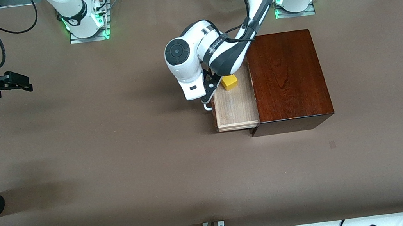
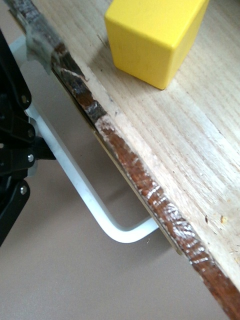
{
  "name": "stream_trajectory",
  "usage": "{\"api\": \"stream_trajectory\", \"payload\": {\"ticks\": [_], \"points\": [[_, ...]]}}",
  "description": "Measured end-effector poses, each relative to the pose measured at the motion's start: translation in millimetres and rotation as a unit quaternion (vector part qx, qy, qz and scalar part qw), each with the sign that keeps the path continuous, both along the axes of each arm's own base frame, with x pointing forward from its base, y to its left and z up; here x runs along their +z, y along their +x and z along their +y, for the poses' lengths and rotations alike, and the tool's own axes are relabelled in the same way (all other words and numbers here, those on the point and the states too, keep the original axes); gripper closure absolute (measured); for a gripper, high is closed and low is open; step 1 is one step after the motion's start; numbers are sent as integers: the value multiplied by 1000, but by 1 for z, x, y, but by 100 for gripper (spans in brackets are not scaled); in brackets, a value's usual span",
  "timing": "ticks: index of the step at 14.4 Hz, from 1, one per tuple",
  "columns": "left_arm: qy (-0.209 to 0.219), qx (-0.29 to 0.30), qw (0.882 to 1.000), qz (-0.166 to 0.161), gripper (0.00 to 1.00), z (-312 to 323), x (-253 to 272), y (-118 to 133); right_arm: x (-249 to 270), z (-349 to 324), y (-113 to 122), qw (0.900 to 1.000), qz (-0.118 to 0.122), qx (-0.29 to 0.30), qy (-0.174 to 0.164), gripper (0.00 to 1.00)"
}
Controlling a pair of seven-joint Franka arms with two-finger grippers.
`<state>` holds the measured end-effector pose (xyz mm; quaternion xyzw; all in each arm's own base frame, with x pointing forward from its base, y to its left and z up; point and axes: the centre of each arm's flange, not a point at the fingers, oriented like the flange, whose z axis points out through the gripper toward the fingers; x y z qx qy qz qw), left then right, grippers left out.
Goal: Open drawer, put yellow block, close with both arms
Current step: 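Push the drawer shut into the box with the left gripper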
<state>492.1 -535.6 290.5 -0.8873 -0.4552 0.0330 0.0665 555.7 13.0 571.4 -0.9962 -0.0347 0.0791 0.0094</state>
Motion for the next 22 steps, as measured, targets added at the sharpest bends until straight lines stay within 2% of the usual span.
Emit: {"api": "stream_trajectory", "payload": {"ticks": [4, 8, 10, 14, 22], "points": [[4, -4, 1000, -3, 99, -1, 1, -1, 8, -1, 0, 1000, -5, 0, 0, 0], [19, -16, 1000, 2, 99, 12, 3, 1, 3, -1, -8, 1000, 30, 0, -1, 0], [31, -23, 999, 13, 99, 31, 4, 5, 3, -1, -8, 1000, 31, 0, -3, 0], [43, -44, 998, 33, 99, 71, 5, 15, 7, -2, 0, 1000, -3, -1, -3, 0], [44, -76, 994, 58, 99, 130, 6, 27, 10, -6, 3, 1000, -17, -7, -4, 0]]}}
